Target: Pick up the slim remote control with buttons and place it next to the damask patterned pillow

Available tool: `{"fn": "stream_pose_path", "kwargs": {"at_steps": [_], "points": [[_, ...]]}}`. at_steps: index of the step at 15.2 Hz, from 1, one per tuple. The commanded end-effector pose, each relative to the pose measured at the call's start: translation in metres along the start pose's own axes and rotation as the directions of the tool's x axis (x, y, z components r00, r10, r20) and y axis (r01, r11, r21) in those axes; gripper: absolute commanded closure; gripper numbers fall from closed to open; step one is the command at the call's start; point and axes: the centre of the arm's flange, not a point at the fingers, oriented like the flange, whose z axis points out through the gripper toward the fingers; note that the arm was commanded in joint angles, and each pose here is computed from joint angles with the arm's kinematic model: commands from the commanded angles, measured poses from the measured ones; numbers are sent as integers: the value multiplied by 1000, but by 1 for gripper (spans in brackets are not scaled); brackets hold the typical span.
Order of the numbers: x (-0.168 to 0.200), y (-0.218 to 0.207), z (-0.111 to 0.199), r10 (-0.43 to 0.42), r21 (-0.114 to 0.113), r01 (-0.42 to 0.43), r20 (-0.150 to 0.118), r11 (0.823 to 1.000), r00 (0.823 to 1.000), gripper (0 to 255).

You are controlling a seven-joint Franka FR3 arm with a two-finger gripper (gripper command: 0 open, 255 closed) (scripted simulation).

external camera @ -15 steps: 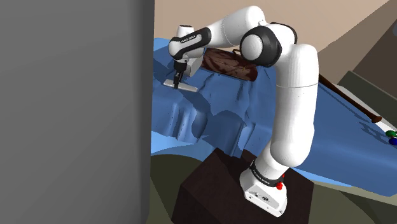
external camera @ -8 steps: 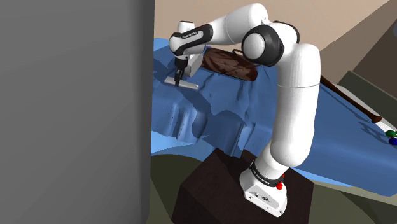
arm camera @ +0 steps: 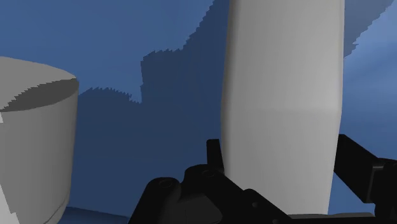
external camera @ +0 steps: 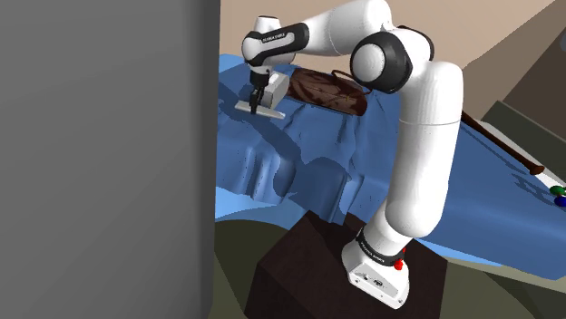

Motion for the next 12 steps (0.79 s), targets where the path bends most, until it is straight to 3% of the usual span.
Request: {"fn": "stream_pose_path", "kwargs": {"at_steps": [1, 12], "points": [[0, 0, -12, 0, 0, 0, 0, 1000, 1000, 255], [0, 1, -70, 0, 0, 0, 0, 1000, 1000, 255]]}}
